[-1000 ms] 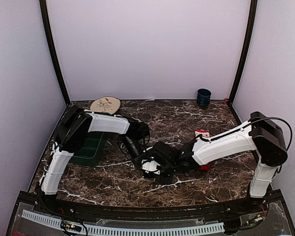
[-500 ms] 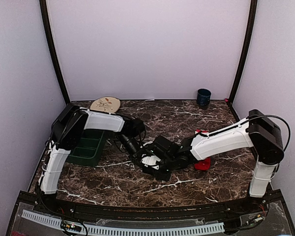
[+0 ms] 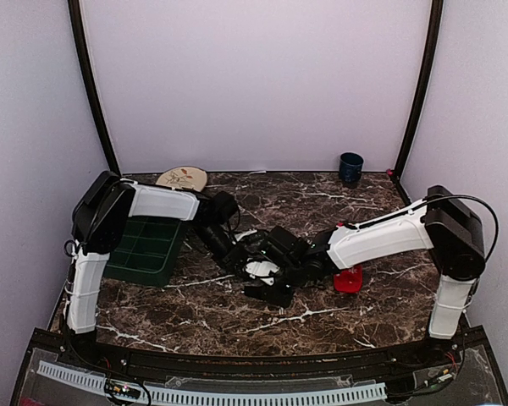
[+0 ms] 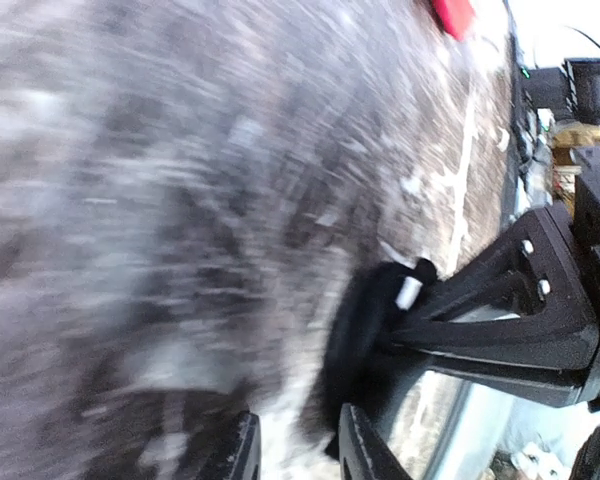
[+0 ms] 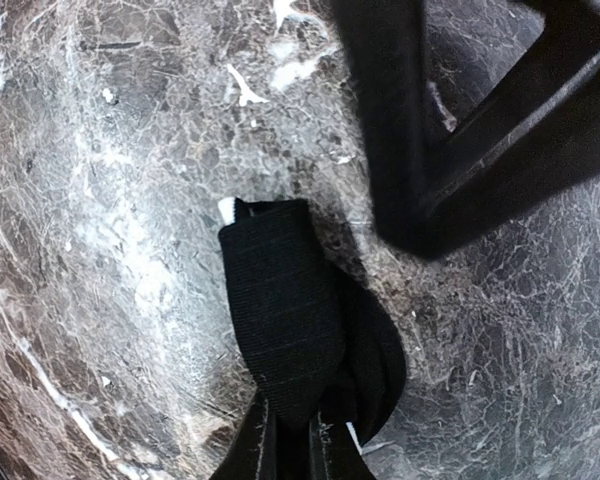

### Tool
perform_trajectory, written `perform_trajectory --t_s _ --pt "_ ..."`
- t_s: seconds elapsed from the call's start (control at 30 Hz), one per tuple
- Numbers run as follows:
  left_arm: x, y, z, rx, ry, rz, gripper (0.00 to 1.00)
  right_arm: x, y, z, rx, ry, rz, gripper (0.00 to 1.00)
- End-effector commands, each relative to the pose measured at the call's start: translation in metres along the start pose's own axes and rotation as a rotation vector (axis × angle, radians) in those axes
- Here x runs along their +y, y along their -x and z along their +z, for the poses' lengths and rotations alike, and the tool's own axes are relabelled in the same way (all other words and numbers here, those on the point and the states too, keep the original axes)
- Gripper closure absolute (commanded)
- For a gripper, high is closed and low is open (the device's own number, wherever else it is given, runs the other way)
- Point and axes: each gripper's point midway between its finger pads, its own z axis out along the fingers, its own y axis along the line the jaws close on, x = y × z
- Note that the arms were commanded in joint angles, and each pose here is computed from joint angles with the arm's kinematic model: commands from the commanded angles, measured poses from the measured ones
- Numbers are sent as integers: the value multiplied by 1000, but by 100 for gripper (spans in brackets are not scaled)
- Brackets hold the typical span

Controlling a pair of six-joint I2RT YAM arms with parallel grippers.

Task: Roll the socks
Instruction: Roll the sock at the center of the board.

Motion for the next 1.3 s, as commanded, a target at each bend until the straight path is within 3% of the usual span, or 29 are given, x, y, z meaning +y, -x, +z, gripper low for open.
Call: perform_trajectory --t_s 0.0,0.37,0.67,0.83,1.27 --pt "42 3 -18 -46 201 -18 69 15 -65 18 233 88 90 92" --pt "53 -3 -33 -116 330 -9 68 21 -75 14 250 175 234 93" --pt "42 -5 -61 -285 436 58 68 23 -80 9 271 292 373 92" --pt "15 -10 -67 -384 477 188 68 26 -79 9 277 353 420 93" --pt "-44 -26 -34 -371 677 571 66 25 -73 6 300 436 468 93"
